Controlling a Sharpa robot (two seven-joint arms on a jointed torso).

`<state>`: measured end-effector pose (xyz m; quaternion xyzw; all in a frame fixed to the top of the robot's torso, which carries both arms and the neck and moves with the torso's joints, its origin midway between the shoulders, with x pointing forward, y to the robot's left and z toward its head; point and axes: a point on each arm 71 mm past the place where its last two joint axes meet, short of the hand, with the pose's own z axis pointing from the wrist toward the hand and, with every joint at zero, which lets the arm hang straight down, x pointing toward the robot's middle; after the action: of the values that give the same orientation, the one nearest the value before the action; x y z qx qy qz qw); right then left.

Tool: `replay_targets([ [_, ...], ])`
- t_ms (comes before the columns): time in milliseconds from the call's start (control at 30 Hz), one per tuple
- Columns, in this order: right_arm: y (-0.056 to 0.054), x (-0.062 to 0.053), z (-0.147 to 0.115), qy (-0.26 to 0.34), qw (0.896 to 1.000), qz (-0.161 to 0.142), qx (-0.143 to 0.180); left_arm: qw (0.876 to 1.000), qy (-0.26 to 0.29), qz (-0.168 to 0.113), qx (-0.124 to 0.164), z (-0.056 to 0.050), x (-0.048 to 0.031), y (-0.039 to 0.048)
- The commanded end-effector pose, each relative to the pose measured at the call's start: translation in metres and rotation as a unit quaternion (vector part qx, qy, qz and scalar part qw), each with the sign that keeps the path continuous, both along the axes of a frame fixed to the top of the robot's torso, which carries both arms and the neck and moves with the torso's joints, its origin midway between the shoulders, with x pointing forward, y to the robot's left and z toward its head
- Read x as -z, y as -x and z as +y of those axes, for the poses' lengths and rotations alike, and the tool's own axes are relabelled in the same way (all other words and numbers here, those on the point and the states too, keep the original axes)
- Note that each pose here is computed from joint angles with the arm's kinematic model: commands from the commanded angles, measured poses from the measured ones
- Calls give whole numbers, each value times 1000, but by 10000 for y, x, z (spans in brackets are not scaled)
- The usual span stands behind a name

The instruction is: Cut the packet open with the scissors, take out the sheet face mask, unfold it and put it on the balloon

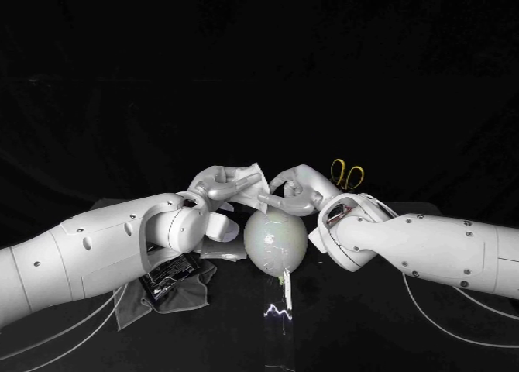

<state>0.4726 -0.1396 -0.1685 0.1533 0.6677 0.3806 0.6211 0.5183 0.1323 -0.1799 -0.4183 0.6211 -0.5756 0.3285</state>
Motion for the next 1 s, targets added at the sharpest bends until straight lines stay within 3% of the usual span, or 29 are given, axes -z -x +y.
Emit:
replay_targets([
  [33, 3, -15, 17, -7, 1000, -12, -2, 1000, 3, -2, -1, -29, -22, 5],
  [633, -6, -29, -91, -30, 999, -18, 13, 1000, 2, 1, -1, 2, -18, 3],
  [1000, 0, 1, -160, -33, 999, 9, 3, 1000, 3, 14, 15, 7, 0, 11],
])
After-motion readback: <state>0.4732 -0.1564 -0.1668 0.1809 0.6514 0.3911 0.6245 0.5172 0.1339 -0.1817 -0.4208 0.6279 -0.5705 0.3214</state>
